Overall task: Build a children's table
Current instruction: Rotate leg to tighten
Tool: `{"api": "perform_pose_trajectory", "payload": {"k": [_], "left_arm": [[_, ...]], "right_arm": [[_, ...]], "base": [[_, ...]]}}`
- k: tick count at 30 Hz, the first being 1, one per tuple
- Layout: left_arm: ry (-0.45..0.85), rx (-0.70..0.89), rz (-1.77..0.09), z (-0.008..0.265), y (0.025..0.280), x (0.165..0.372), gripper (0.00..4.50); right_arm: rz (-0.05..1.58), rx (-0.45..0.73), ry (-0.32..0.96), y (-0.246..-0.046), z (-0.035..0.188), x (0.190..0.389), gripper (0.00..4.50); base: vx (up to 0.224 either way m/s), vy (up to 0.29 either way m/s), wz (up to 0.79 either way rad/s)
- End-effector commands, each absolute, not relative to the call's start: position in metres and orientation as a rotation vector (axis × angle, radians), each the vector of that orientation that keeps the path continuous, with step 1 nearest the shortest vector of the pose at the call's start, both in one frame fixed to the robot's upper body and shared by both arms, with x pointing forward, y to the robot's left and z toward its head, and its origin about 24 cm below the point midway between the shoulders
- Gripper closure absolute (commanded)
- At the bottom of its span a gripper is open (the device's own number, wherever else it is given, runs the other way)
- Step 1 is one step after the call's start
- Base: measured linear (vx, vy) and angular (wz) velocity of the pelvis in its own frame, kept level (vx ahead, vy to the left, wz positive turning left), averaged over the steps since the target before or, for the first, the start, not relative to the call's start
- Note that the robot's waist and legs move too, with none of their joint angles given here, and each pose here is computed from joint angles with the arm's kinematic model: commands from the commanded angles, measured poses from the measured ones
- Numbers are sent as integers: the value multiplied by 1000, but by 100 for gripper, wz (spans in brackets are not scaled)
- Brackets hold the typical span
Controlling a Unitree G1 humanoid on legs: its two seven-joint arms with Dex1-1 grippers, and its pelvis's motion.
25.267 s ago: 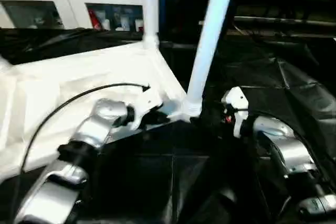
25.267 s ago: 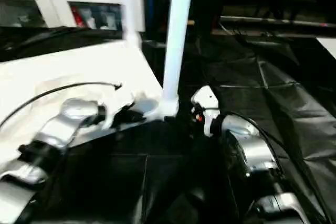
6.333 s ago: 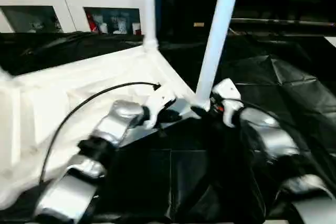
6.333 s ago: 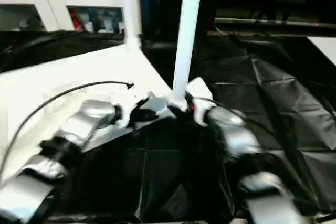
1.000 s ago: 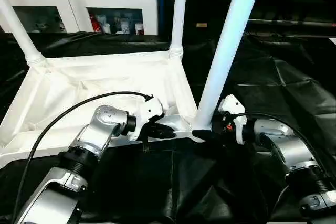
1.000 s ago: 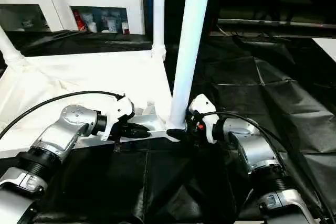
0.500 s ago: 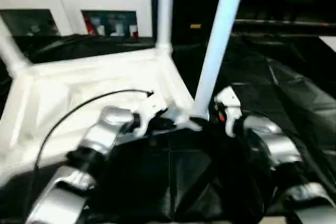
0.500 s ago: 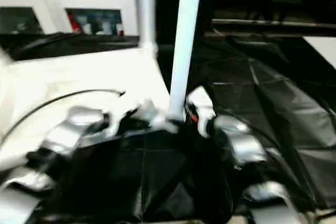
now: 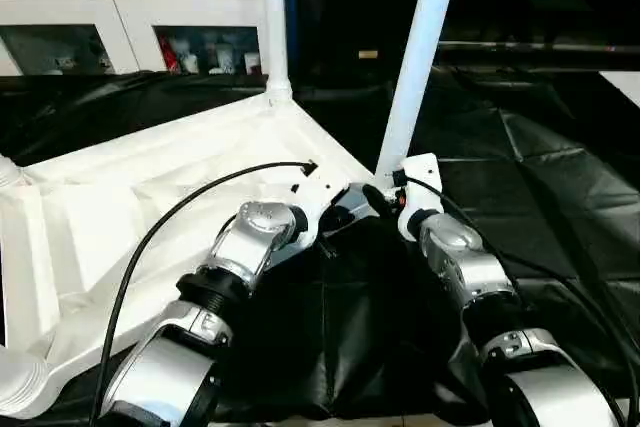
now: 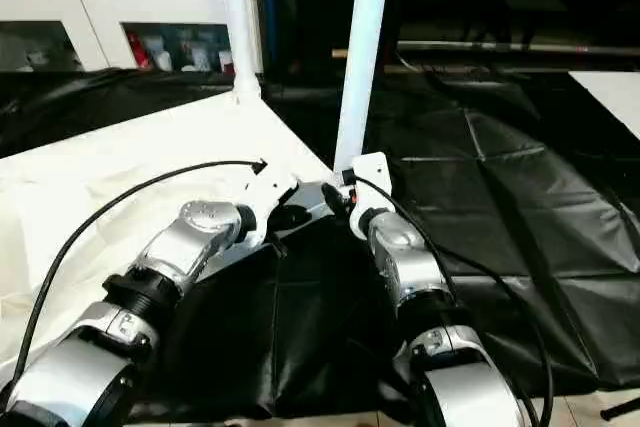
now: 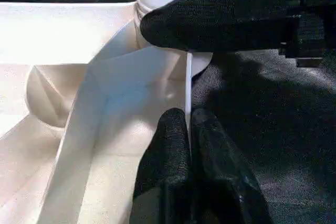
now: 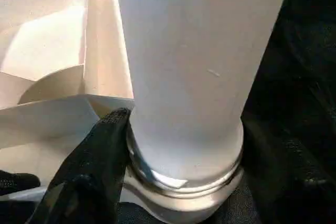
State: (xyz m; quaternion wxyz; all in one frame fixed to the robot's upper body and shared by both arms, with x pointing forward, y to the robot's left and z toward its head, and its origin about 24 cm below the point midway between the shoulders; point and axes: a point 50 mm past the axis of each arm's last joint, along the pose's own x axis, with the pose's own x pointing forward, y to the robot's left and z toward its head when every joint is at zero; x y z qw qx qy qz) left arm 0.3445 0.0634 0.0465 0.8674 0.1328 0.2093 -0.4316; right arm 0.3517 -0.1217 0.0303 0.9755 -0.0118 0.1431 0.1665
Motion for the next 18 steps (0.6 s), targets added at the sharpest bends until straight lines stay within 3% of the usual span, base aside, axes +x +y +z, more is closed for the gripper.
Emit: {"api": "perform_pose_trajectory", "payload": {"k": [1,3,8,11,16,18], "left_arm": [[473,268,-905,39,66,342,450],[478,274,-927,39,67,342,450],[486,329,-1060,40,82,336,450],[482,340,-1071,40,84,336,450],[425,367,-1353,51,102,318,450],[429,361,-1398,52,104,314,450]], "right_arm": [[319,-14,289,-132,28,351,100],[359,-21,272,-133,32,351,79],[698,-121,235,-141,48,336,70],[736,-140,234,-143,49,333,70],[1022,-228,297,-165,54,309,70],[1060,-226,307,-165,55,306,70]], "base": [[0,0,0],[0,0,0],[0,0,0],[0,0,0],[0,0,0],[0,0,0]]}}
